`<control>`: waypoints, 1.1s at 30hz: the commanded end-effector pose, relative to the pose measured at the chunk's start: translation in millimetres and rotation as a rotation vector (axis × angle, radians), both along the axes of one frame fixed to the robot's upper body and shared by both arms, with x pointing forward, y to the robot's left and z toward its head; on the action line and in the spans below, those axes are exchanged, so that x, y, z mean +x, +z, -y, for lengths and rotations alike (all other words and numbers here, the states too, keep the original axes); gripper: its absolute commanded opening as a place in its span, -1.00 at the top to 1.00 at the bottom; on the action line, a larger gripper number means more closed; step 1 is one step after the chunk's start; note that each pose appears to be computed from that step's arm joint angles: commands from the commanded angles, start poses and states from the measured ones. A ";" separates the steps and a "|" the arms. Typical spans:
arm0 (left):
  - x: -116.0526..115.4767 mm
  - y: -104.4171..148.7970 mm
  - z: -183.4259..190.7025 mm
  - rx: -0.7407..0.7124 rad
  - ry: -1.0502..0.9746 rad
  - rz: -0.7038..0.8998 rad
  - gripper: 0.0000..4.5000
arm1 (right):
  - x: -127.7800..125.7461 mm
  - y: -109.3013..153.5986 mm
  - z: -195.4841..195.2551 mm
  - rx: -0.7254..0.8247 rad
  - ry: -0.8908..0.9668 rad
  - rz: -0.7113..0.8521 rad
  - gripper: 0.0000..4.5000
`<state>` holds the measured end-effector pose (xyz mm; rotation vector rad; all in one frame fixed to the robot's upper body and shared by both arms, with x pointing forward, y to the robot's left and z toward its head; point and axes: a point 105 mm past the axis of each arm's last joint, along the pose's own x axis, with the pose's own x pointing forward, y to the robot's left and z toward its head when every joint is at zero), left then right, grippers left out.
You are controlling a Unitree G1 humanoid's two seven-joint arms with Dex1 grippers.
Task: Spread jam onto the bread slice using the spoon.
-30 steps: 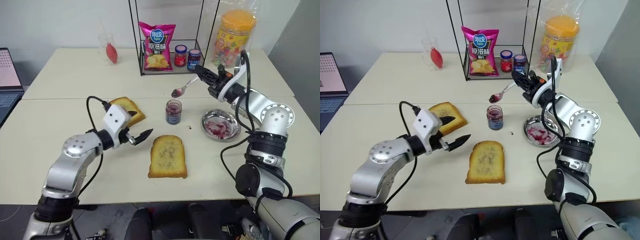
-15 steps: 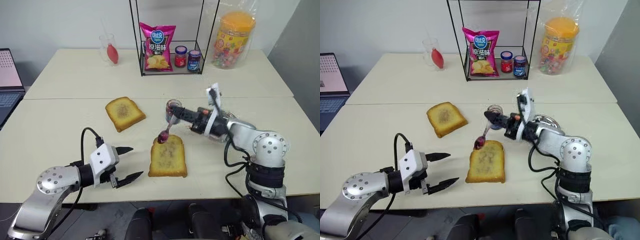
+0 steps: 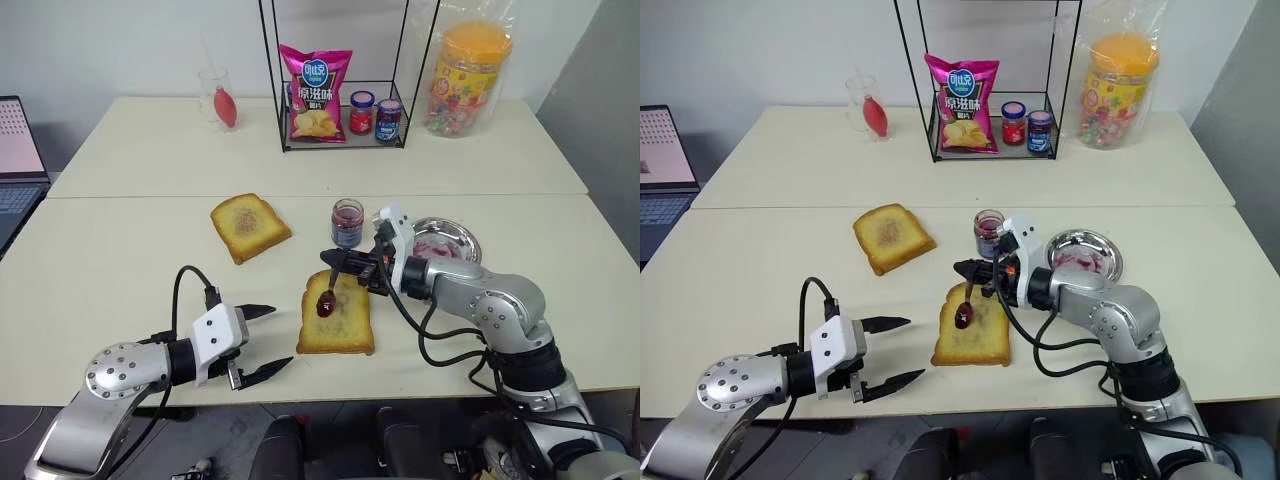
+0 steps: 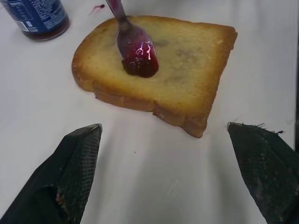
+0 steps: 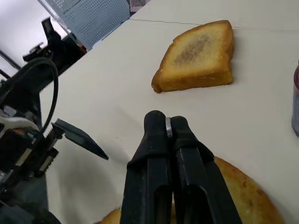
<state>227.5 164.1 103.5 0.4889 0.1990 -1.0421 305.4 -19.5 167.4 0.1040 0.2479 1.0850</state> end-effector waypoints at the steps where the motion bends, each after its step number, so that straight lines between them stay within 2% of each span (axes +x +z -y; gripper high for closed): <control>1: 0.3 9.9 8.1 -0.009 -0.032 0.054 -1.00 | -4.2 27.5 5.4 -0.005 0.014 0.162 0.99; 6: 5.0 10.6 9.8 -0.014 -0.029 0.064 -1.00 | -12.2 42.9 11.2 -0.031 0.032 0.257 0.99; 10: 6.9 9.8 10.3 -0.017 -0.027 0.068 -1.00 | -22.4 52.3 13.2 -0.002 0.060 0.255 0.99; 13: 8.0 10.4 10.7 -0.023 -0.026 0.072 -1.00 | -20.2 54.1 14.5 0.063 0.033 0.199 0.99; 20: 10.2 10.9 9.3 -0.021 -0.021 0.076 -1.00 | 4.0 26.6 17.6 0.266 -0.107 -0.095 0.99; 26: 11.6 11.0 8.6 -0.020 -0.019 0.078 -1.00 | 14.4 3.3 20.0 0.326 -0.189 -0.229 0.99; 28: 11.4 10.8 9.5 -0.020 -0.021 0.077 -1.00 | 25.0 -4.9 30.6 0.371 -0.266 -0.280 0.99; 30: 11.2 10.8 10.1 -0.021 -0.022 0.077 -1.00 | 29.6 -11.7 38.0 0.377 -0.305 -0.306 0.99; 33: 9.4 9.7 10.2 -0.017 -0.029 0.067 -1.00 | 27.0 -37.8 59.0 0.322 -0.354 -0.378 0.99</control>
